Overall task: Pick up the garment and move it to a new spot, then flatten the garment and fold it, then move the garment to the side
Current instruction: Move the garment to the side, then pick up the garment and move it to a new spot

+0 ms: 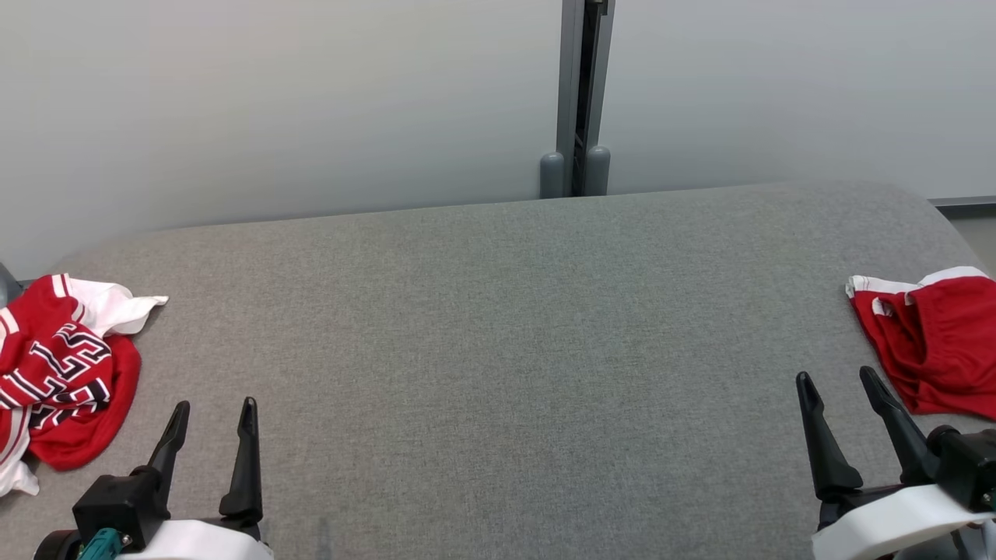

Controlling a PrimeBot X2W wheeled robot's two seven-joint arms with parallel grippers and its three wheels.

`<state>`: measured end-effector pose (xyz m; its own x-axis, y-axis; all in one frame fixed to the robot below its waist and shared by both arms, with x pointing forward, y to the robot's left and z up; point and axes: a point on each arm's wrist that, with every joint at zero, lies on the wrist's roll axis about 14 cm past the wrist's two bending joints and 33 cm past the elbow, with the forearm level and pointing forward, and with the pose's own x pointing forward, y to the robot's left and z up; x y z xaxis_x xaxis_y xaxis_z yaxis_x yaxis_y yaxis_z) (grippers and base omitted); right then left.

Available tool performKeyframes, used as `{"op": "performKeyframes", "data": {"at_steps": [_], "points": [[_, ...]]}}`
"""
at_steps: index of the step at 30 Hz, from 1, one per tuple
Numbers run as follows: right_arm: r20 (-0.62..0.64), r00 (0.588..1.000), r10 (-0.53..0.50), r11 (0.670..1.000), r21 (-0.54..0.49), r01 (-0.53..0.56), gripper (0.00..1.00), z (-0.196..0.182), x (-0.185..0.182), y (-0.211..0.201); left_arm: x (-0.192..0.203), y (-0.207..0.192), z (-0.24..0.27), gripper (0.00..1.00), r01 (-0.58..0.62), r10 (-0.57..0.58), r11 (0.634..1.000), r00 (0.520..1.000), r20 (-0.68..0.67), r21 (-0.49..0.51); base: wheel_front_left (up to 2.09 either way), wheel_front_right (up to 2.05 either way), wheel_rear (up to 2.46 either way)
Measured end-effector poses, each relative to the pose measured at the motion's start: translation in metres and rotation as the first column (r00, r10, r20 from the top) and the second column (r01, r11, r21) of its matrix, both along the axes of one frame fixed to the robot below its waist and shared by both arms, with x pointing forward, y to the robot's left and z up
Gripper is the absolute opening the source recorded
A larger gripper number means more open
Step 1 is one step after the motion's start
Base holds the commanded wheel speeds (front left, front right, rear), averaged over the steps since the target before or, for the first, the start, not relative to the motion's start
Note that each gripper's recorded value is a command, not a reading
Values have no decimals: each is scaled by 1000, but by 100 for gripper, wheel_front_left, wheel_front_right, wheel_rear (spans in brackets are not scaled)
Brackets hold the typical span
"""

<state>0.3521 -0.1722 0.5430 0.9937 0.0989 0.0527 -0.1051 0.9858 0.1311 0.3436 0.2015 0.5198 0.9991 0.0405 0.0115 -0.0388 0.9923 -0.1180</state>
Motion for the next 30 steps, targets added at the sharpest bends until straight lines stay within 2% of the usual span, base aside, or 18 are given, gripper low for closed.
{"op": "performKeyframes", "data": {"at_steps": [30], "points": [[-4, 1000, 9, 1000, 1, -9, 100, 0, 3, 3, -3, 7, 3, 100, -20, 20, 1000, 1000, 1, -5, 0, 0, 0]]}}
